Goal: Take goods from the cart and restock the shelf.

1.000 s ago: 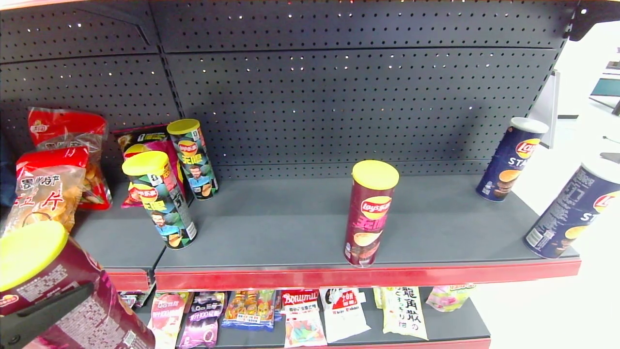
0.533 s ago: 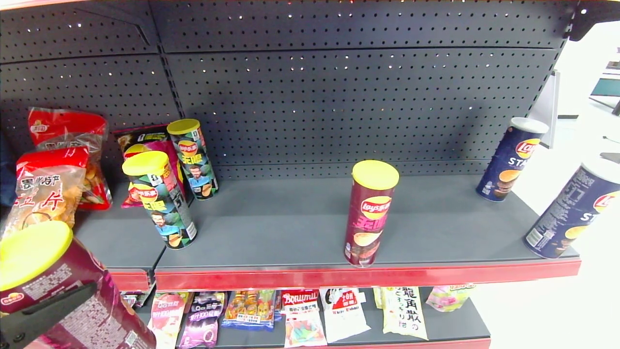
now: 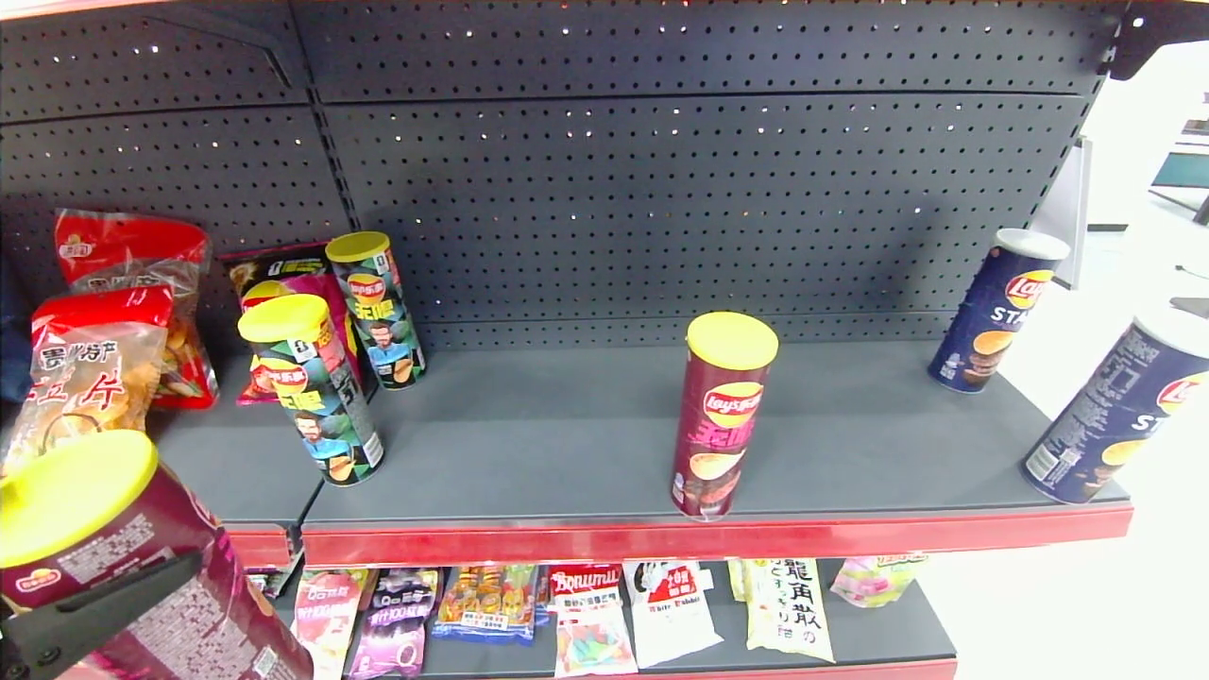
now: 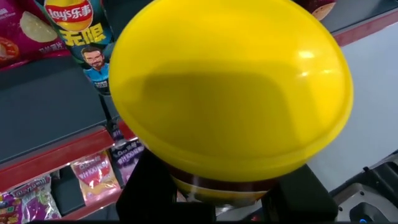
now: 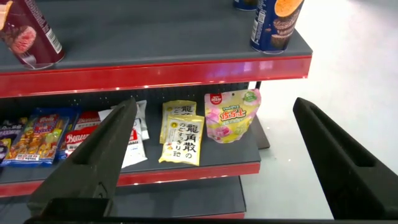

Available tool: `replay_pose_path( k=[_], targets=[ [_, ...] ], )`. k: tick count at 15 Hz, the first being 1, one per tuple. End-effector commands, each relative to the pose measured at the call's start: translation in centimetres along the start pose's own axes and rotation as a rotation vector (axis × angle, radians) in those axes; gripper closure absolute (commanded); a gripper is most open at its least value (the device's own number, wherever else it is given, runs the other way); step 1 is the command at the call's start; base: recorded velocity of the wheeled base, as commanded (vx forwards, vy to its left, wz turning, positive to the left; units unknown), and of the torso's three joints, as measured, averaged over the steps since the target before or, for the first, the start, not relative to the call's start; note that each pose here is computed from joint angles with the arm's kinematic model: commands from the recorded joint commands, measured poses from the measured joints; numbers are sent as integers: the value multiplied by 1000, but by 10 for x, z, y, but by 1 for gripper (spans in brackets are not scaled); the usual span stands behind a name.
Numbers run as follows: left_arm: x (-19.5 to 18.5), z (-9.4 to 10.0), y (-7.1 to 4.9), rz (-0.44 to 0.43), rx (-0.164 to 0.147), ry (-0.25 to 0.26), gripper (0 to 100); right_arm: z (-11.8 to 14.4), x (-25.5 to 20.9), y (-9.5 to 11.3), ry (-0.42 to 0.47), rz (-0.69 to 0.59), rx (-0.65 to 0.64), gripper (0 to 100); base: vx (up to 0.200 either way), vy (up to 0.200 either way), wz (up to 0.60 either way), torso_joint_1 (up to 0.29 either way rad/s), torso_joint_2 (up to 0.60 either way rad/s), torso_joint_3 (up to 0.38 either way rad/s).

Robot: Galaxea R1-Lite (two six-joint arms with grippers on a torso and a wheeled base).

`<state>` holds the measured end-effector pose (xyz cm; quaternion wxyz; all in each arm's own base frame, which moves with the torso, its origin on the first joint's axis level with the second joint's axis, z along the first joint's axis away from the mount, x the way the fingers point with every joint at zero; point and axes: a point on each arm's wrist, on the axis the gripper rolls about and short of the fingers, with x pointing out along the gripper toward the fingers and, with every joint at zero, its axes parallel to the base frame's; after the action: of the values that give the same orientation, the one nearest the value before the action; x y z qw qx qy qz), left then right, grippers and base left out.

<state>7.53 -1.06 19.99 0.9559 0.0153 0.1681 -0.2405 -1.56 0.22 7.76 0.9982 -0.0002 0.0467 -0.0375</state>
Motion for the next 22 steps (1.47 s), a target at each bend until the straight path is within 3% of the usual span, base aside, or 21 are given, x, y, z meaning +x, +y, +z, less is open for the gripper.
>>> replay_pose_path(
  k=[1,5,9,12,15,17,22],
  targets=[
    [26,6,9,-41,8,27,100,0,0,0,5,0,-2,0,0,0,0,0,0,0],
    [78,19,15,-137,58,4,100,0,0,0,5,0,5,0,0,0,0,0,0,0],
    [79,19,10,-170,66,4,100,0,0,0,5,0,5,0,0,0,0,0,0,0],
    [62,20,6,-114,72,-15,100,0,0,0,5,0,7,0,0,0,0,0,0,0],
    [23,11,-5,-93,69,-17,100,0,0,0,6,0,7,0,0,0,0,0,0,0],
    [3,5,-11,-84,40,-23,100,0,0,0,5,0,7,0,0,0,0,0,0,0],
    [-3,3,-13,-83,34,-42,100,0,0,0,6,2,7,0,0,0,-480,0,3,4]
  ],
)
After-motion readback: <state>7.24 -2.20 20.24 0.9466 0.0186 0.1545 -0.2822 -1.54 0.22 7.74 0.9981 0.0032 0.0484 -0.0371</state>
